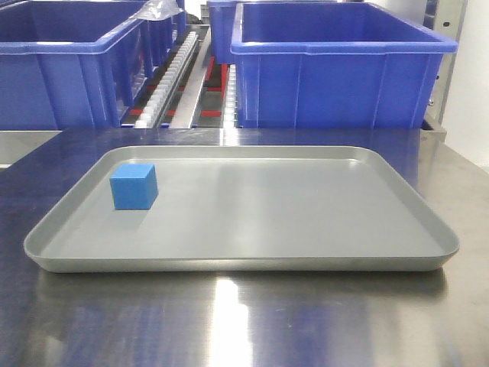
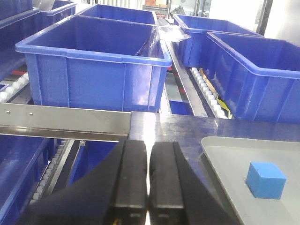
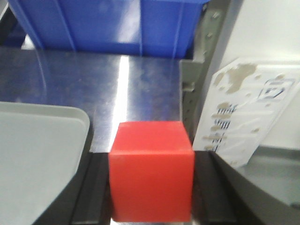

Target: Sort and place red and blue blocks on shelf

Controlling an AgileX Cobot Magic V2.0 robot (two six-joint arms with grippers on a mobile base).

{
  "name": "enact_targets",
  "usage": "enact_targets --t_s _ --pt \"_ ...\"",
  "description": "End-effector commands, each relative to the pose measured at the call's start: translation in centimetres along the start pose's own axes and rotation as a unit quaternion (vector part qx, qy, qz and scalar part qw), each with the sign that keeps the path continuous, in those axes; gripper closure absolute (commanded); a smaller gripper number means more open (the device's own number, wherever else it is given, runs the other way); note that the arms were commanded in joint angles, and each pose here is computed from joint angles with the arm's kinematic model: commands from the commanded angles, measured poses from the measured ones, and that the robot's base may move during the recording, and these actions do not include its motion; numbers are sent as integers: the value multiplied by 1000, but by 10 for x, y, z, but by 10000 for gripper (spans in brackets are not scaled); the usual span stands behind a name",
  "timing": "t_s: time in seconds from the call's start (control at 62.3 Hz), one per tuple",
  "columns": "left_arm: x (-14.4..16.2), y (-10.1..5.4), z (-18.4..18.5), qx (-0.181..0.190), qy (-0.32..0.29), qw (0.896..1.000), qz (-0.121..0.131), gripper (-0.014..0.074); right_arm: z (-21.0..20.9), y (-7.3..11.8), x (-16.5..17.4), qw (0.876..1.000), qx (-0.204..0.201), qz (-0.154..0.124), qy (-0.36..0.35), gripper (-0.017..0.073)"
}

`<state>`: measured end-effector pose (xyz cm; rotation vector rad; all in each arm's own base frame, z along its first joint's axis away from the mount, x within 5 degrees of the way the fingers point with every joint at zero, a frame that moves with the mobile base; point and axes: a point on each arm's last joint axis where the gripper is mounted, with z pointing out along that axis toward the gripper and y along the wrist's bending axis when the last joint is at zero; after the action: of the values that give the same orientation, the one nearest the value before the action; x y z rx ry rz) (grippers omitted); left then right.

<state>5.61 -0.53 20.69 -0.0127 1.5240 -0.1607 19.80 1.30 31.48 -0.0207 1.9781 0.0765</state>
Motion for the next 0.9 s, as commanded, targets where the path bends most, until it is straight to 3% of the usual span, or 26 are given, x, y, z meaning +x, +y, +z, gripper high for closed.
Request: enact_targets --t_s 0.0,0.273,0.466,0.723,0.883 --pt "-1 0 -1 2 -41 999 -3 469 -24 -2 -13 995 5 -17 -102 156" --pt "-1 0 -1 2 -41 999 -3 469 -69 -2 13 984 6 -30 -173 156" --pt "-1 0 -1 2 -41 999 -3 469 -94 -2 12 974 5 -30 -223 156" --pt "-1 0 -1 2 -41 999 -3 469 -97 -2 11 973 5 -29 -228 156" --pt "-1 0 -1 2 -41 999 -3 469 -97 -1 11 973 -10 22 -228 156"
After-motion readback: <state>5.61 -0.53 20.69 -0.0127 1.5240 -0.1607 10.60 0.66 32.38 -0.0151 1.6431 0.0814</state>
